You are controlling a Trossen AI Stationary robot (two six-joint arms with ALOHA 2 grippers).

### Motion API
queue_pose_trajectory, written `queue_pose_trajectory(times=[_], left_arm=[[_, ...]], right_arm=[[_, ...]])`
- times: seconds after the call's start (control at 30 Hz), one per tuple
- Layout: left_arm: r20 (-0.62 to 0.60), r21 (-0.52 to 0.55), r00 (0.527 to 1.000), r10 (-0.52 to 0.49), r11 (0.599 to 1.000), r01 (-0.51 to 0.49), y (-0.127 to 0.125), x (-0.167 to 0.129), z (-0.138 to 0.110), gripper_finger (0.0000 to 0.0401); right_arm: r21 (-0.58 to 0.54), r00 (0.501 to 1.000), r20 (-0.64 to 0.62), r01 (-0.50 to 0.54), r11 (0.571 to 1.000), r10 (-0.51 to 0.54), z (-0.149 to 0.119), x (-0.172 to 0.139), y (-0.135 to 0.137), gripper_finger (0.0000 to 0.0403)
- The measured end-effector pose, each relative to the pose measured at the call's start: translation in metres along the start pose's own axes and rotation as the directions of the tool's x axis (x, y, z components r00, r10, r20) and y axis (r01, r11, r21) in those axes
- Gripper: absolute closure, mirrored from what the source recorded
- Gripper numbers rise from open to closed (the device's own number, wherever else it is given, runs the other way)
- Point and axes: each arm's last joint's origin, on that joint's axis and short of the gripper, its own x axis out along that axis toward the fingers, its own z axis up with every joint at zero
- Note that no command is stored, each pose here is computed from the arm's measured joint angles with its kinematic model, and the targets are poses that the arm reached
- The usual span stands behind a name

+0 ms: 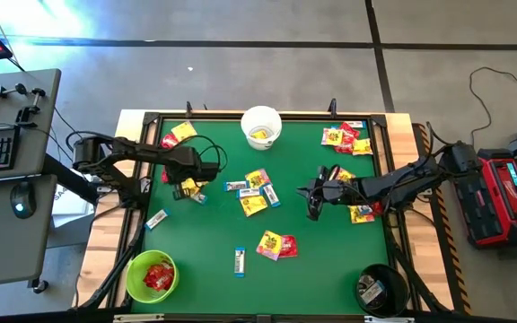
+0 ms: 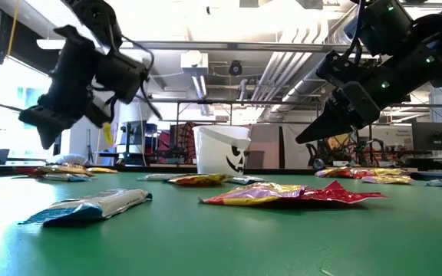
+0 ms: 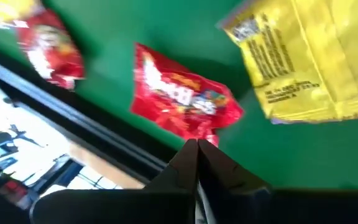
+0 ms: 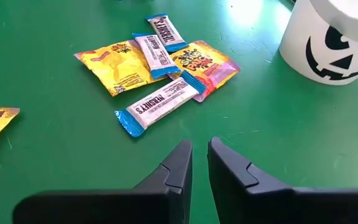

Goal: Sort candy by brand, put in halloween buckets
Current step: Put the red candy into the green bucket

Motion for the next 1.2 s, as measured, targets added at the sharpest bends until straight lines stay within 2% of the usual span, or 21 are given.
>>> queue_pose_trajectory(times=[0.13,0.37,0.6,0.77,0.93,1.0,1.1,1.2], left_arm=[[0.047,-0.036,0.999,0.025,0.999,-0.023,0.003,-0.02,0.002,0.0401],[0.222,-0.023,0.975,0.021,1.0,-0.016,0.001,-0.068,-0.002,0.0401],[0.406,0.024,0.914,-0.01,1.0,0.0,-0.014,-0.118,-0.03,0.0401],[0.504,0.062,0.862,-0.049,0.998,0.02,-0.033,-0.139,-0.055,0.0401],[0.525,0.141,0.842,-0.123,0.988,0.056,-0.059,-0.145,-0.077,0.0401],[0.524,0.138,0.844,-0.116,0.989,0.05,-0.067,-0.145,-0.079,0.0398],[0.506,0.057,0.859,-0.076,0.997,0.054,-0.068,-0.142,-0.071,0.0387],[0.43,-0.035,0.901,-0.061,0.996,0.084,-0.055,-0.134,-0.053,0.0371]], right_arm=[[-0.01,1.0,0.007,-0.001,1.0,0.001,0.001,0.0,0.0,0.0361],[-0.017,1.0,0.007,0.0,1.0,0.0,0.001,0.0,0.0,0.0361],[0.008,1.0,0.006,0.0,1.0,0.0,0.001,0.0,0.0,0.0361],[0.008,1.0,0.006,0.0,1.0,0.0,0.001,0.0,0.0,0.0361],[0.008,1.0,0.006,0.0,1.0,0.0,0.001,0.0,0.0,0.0361],[0.008,1.0,0.006,0.0,1.0,0.0,0.001,0.0,0.0,0.0361],[0.008,1.0,0.007,0.0,1.0,0.0,0.001,0.0,0.0,0.0361],[0.01,1.0,0.013,-0.004,1.0,0.004,0.001,0.0,0.0,0.0361]])
